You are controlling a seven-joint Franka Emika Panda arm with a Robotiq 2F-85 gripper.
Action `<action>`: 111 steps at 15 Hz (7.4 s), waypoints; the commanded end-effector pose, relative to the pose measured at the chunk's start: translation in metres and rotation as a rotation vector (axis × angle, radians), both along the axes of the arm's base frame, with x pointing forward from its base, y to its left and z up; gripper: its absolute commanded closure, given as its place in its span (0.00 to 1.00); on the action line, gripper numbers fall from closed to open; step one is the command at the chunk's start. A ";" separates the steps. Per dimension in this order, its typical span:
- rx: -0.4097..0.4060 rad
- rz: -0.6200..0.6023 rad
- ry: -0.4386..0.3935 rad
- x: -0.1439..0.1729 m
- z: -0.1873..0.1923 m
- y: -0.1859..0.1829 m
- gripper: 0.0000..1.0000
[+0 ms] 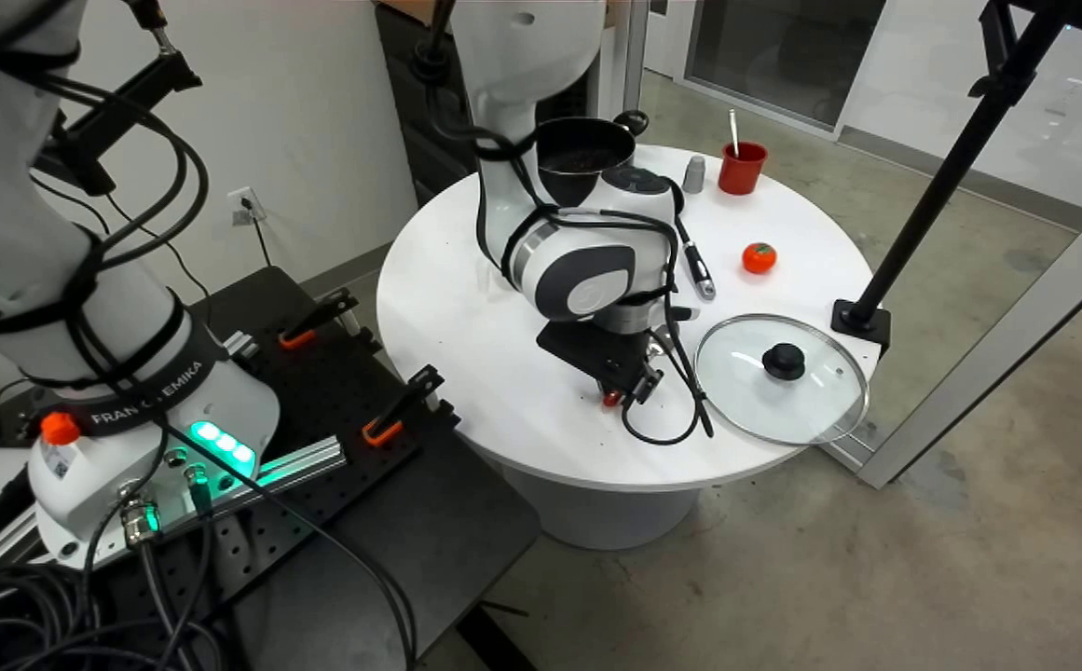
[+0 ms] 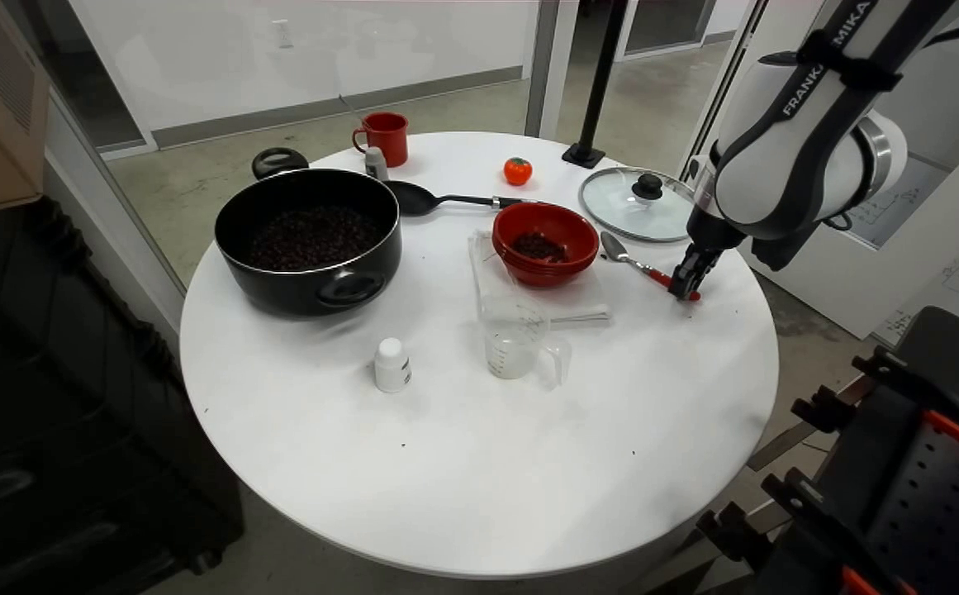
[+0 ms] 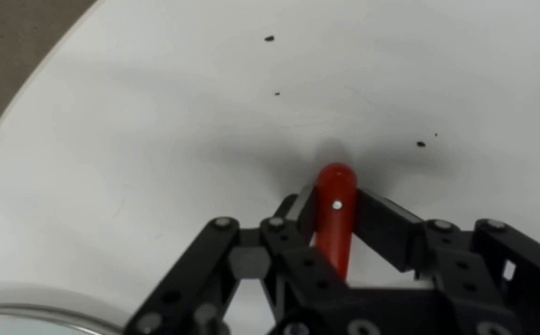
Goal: Use the small spoon on the table to scoop some beans out of the red bowl into the jar
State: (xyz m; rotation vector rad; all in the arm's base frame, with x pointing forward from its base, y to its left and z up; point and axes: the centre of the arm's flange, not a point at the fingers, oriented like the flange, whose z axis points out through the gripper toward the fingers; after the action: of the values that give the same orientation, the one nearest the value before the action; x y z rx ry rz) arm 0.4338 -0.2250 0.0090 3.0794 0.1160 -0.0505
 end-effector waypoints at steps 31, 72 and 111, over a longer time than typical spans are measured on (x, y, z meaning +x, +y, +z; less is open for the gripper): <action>0.175 -0.217 -0.090 -0.014 0.181 -0.021 0.95; -0.389 0.064 0.423 0.104 0.145 0.122 0.95; -0.840 0.407 0.347 0.073 0.067 0.199 0.95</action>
State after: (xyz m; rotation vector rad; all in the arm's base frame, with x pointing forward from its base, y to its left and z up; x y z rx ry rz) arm 0.5162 -0.0289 0.0858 2.1911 0.5490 -0.4646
